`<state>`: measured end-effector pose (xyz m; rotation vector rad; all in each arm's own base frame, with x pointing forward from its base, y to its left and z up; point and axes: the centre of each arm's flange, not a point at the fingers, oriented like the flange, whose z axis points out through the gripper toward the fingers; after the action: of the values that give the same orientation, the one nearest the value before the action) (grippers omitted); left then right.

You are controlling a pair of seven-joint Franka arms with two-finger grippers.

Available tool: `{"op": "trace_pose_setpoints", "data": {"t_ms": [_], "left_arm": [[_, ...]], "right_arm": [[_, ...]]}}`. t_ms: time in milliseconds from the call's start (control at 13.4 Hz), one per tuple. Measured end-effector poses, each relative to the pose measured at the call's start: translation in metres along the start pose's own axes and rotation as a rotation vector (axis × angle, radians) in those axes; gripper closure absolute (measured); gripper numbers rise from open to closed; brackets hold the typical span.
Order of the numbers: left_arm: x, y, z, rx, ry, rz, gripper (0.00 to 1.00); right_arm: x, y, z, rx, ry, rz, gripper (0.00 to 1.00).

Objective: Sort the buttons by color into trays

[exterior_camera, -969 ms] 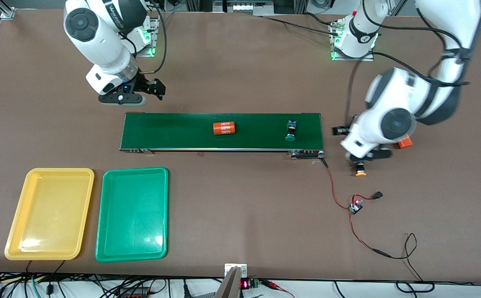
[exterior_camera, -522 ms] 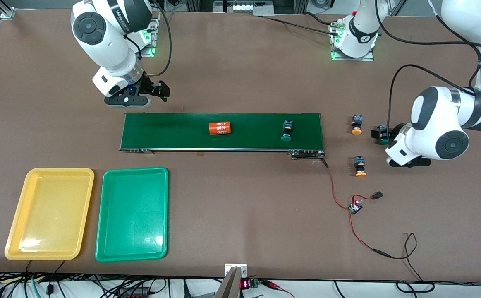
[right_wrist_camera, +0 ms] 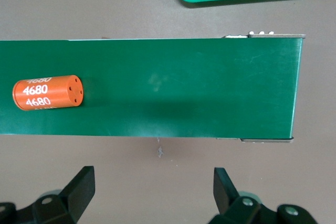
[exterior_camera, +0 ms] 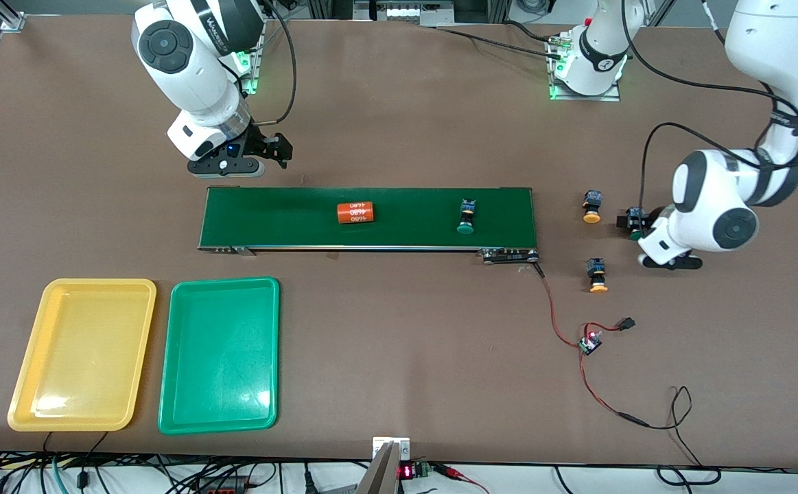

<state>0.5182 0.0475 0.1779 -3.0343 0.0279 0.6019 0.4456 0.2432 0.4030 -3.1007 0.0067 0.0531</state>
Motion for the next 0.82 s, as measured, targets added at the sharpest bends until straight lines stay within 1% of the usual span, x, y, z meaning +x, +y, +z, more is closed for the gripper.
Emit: {"op": "trace_pose_setpoints", "data": {"t_ms": [224,298,373,447,522,596,671,745,820], "left_arm": [[-0.004,0.002,0.011,-0.002,0.007,0.003,0.07],[-0.005,0.002,0.011,-0.003,0.006,0.003,0.10],[-0.005,0.002,0.013,-0.003,0.003,0.002,0.11],[-0.006,0.002,0.015,-0.003,-0.002,0.002,0.13],[-0.008,0.001,0.018,-0.004,-0.007,0.002,0.19],[-0.008,0.001,0.020,-0.004,-0.011,0.001,0.19],[-0.009,0.001,0.021,-0.005,-0.015,0.001,0.26],[-0.009,0.001,0.024,-0.005,-0.019,0.001,0.26],[-0.009,0.001,0.025,-0.006,-0.023,0.000,0.35]], "right_arm": [[0.001,0.000,0.002,0.000,0.001,0.001,0.00],[0.004,-0.002,0.003,0.008,0.015,0.001,0.00],[0.005,-0.003,0.004,0.011,0.022,0.000,0.00],[0.005,-0.006,0.005,0.014,0.027,-0.006,0.05],[0.004,-0.009,0.006,0.014,0.028,-0.011,0.05],[0.003,-0.011,0.008,0.013,0.027,-0.014,0.07],[0.003,-0.011,0.008,0.013,0.026,-0.015,0.07],[0.003,-0.012,0.008,0.013,0.027,-0.016,0.07],[0.003,-0.012,0.008,0.014,0.027,-0.015,0.05]]}}
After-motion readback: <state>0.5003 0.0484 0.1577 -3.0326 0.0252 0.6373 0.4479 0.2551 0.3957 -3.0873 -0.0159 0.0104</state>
